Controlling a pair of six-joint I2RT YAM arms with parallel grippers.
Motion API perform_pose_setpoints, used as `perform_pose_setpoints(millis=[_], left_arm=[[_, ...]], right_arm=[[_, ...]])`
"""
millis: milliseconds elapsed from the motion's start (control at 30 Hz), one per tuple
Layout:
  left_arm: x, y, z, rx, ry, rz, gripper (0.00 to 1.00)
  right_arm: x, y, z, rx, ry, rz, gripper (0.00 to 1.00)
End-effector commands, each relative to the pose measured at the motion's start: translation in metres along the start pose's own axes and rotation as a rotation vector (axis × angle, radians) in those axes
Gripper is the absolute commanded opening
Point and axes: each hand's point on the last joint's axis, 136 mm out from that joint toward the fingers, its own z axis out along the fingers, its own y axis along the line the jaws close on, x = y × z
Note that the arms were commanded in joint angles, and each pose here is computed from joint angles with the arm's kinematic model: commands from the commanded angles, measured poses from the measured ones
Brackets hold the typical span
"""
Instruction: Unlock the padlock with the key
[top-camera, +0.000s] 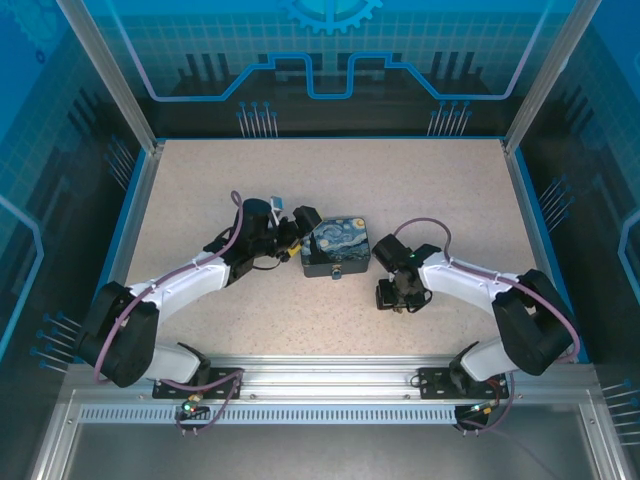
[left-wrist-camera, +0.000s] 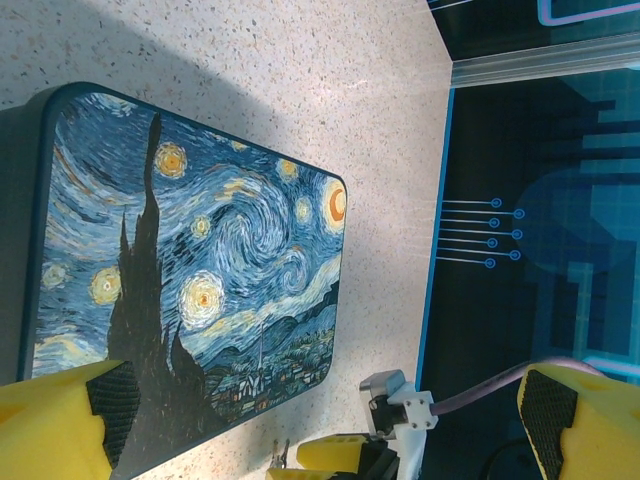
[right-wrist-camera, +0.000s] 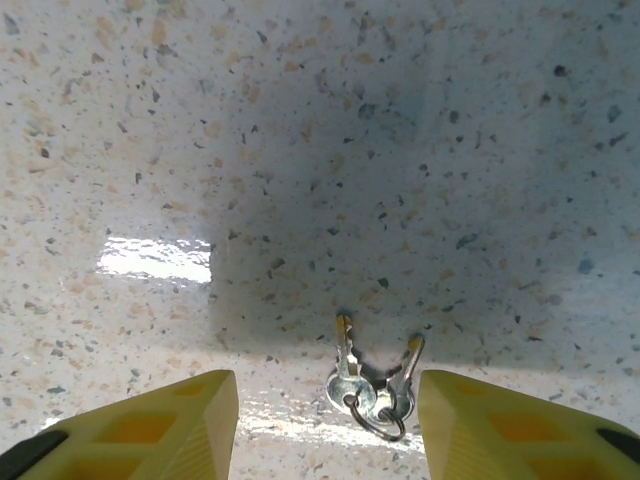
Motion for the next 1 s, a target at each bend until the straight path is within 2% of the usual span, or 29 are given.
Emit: perform_pose_setpoints(millis=[0, 367, 967], left_arm=[[0.001, 0.001, -0.002, 0.003, -0.013, 0.008, 0.99], [0.001, 0.003, 0.000, 0.005, -0.010, 0.004, 0.99], [0.002, 0.005, 0.002, 0.014, -0.006, 0.002, 0.99]], right_arm=[[-0.008, 0.005, -0.002, -0.015, -0.010, -0.023, 0.51], [-0.011, 0.010, 0.000, -0.027, 0.000, -0.048, 0.49], [0.023, 0.001, 0.009, 0.011, 0.127, -0.039, 0.46]])
